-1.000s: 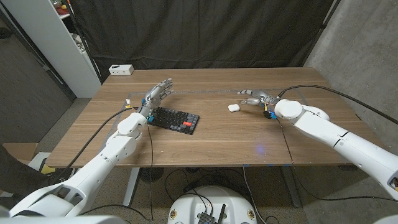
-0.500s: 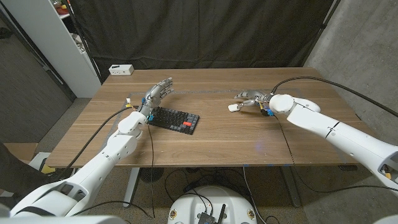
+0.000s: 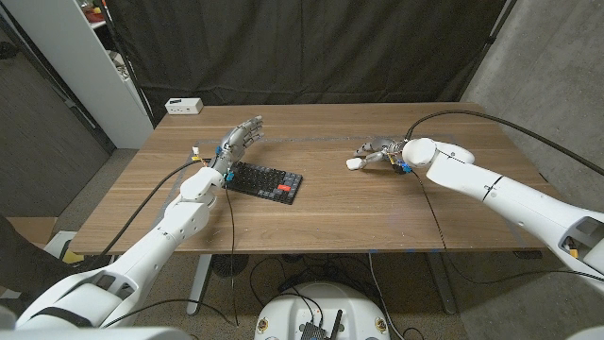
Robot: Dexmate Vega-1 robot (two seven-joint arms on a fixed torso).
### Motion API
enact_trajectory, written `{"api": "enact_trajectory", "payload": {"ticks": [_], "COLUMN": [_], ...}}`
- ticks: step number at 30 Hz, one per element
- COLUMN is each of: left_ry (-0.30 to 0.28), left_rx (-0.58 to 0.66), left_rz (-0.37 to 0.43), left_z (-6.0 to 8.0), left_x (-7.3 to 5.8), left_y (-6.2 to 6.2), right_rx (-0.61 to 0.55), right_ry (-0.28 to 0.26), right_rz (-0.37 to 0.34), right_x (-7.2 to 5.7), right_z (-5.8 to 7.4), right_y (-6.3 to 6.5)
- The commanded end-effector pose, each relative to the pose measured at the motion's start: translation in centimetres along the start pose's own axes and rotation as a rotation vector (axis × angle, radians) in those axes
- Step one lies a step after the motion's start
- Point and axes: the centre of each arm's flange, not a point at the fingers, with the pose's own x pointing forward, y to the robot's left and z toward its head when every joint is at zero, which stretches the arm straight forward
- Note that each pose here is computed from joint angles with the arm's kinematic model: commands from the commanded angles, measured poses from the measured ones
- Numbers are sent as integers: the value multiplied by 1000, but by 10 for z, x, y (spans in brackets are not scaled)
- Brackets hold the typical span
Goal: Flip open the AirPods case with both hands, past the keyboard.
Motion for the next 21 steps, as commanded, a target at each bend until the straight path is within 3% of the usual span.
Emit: {"api": "enact_trajectory", "payload": {"ticks": [1,11,21], "left_ry": [-5,-9,-9], "left_rx": [4,4,22], "left_rz": [-2,-28,-74], "left_z": [2,3,12], "left_x": [6,14,24], "left_y": [1,0,-4], "right_rx": [-29,-38,-37], "right_ry": [33,38,-31], "right_rz": [25,14,-29], "right_x": [11,14,8], "right_z": [2,1,6], "right_y": [4,10,3]}}
